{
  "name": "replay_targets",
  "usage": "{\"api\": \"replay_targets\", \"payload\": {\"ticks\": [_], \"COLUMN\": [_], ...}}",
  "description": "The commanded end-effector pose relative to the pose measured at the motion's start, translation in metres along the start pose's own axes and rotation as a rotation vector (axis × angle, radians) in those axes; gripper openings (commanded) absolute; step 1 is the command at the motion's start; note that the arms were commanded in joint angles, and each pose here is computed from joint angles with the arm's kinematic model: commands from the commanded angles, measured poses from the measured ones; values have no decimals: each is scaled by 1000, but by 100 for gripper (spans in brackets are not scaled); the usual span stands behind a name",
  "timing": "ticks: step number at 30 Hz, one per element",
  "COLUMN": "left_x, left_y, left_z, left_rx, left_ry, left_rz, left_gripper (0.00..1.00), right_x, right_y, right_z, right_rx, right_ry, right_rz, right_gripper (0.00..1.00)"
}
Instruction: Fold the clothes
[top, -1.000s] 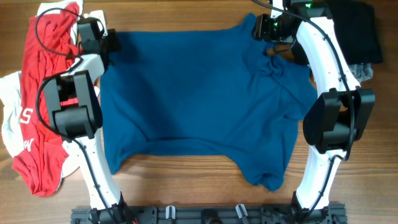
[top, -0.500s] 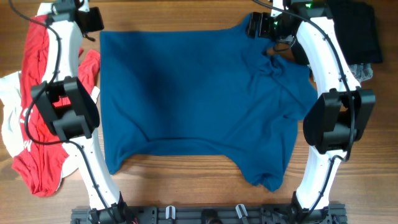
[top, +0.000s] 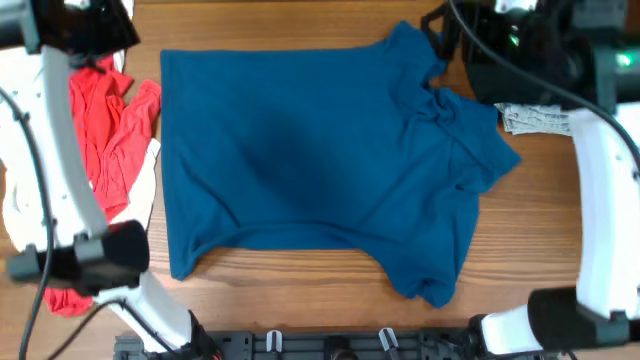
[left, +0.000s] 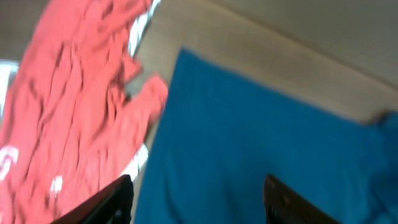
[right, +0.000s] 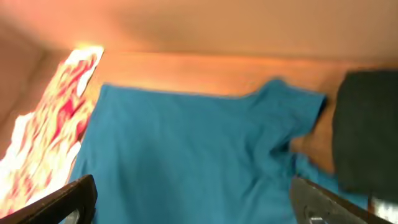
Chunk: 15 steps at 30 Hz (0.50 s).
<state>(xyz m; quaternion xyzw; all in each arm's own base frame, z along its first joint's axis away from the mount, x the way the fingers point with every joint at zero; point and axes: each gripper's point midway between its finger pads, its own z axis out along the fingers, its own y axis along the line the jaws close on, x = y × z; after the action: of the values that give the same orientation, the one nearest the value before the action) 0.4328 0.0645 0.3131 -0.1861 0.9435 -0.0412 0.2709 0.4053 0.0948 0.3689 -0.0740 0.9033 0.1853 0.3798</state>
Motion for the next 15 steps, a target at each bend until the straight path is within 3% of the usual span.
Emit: {"api": "replay_targets", "payload": {"ticks": [1, 8, 15], "left_x": [32, 79, 193], "left_y": [-2, 4, 30], "left_z": [-37, -60, -39], "left_rx": [19, 5, -84], "left_ry": [62, 149, 428], "left_rz": [-29, -79, -211], "left_gripper": [64, 63, 67], "right_x": [27, 92, 127], "right_y": [5, -22, -41], "right_z": [-4, -18, -1], "right_rx": [-24, 176, 257], "right_ry": [108, 359, 467], "right_rz": [56, 249, 308], "right_gripper": [99, 99, 100]}}
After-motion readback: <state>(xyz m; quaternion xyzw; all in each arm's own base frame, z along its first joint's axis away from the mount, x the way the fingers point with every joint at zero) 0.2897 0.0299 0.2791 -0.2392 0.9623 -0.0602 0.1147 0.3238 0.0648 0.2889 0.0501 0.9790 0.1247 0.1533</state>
